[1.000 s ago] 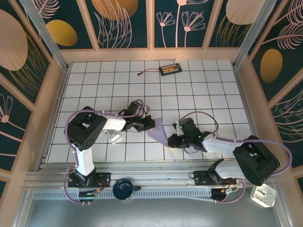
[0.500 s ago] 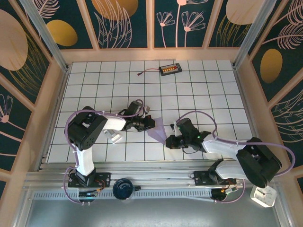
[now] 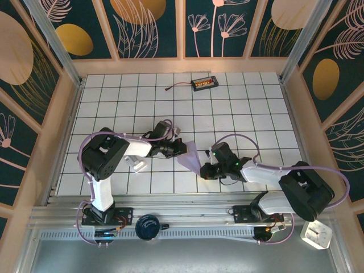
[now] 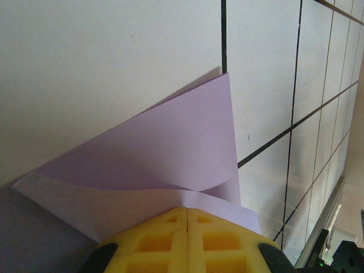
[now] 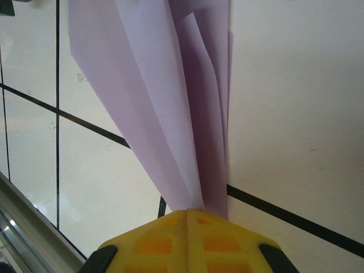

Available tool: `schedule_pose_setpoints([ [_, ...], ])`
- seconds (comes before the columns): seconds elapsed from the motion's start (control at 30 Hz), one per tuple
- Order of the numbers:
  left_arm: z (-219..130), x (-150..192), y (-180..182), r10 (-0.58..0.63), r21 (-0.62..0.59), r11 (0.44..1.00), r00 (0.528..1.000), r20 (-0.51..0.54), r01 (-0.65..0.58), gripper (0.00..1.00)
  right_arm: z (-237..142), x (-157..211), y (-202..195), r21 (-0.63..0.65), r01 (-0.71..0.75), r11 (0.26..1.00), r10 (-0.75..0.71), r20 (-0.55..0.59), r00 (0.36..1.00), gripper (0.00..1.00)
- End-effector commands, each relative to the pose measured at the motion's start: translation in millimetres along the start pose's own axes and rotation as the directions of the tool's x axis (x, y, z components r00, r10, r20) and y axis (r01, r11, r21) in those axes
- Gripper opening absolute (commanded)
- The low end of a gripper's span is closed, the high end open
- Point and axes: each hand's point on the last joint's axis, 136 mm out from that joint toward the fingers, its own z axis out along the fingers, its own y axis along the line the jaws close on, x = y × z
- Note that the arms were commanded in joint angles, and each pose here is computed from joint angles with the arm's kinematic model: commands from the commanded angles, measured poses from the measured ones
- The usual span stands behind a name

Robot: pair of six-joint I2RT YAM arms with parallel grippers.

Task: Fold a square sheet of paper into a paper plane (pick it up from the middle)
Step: Fourth fold the wing at the center of the table.

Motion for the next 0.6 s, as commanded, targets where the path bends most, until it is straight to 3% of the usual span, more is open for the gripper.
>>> schedule_pose_setpoints([
  [0.0,4.9,2.7,21.0,-0.014,-0.064,0.998,1.0,-0.015,0.013,0.04,1.6,1.7,-9.6,0.027,-0.014,1.0,0.014,-0.002,1.0,0.06],
  [0.57,5.6,3.2,21.7,-0.013,-0.065,0.998,1.0,-0.019,0.012,0.04,-7.0,-11.5,-1.9,-0.002,-0.015,1.0,0.016,0.027,1.0,0.06],
])
